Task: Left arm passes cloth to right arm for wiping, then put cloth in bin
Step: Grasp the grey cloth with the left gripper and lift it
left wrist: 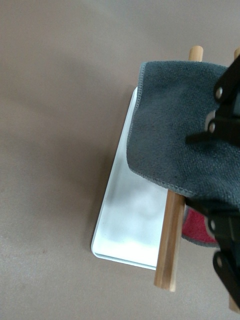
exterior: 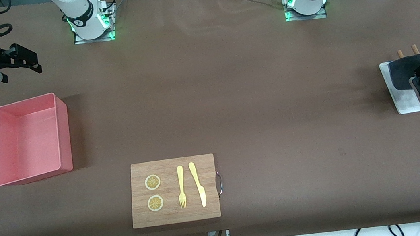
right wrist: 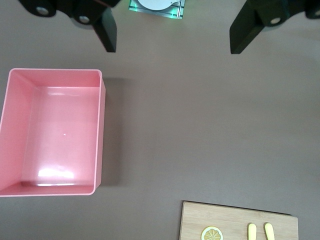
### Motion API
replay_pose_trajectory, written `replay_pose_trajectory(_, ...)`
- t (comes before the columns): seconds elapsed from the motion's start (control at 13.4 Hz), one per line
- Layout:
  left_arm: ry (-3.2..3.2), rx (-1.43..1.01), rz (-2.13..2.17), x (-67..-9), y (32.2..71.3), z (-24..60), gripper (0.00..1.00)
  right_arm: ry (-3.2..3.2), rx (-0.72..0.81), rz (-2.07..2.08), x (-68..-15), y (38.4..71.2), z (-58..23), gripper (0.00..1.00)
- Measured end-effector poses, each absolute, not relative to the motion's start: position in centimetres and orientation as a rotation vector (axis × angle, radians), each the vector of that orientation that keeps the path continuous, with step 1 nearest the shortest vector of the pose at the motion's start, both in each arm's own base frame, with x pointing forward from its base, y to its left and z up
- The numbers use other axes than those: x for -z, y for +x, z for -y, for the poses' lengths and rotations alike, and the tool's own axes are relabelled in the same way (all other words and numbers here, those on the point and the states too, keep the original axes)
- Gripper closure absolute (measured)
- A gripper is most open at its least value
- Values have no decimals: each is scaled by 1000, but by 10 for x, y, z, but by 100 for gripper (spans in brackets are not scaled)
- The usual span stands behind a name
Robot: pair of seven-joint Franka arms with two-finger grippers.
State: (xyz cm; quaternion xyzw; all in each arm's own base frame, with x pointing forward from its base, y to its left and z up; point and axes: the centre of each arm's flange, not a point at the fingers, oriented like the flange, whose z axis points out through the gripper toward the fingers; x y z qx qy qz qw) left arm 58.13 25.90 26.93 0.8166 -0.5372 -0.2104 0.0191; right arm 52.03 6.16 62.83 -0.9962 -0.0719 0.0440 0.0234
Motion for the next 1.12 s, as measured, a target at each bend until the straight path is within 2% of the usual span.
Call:
replay_pose_trajectory(0.22, 2535, 651, 1671, -271, 583, -259, 83, -3084, -137, 223, -628, 520, -62, 0)
replay_pose_trajectory(0.3, 2533, 652, 1672, -272, 583, -258, 84, -3084, -137, 223, -628, 520, -61, 0)
replay_pose_trajectory(0.45, 2525, 663, 1666, -277, 585, -256, 96, -3084, -137, 221, -628, 520, -61, 0)
replay_pose_trajectory(0.67, 2502, 716, 1625, -300, 590, -254, 98, -3083, -136, 211, -629, 520, -57, 0)
replay_pose_trajectory(1.12, 2473, 729, 1520, -398, 615, -196, 98, -3076, -145, 278, -628, 520, -56, 0)
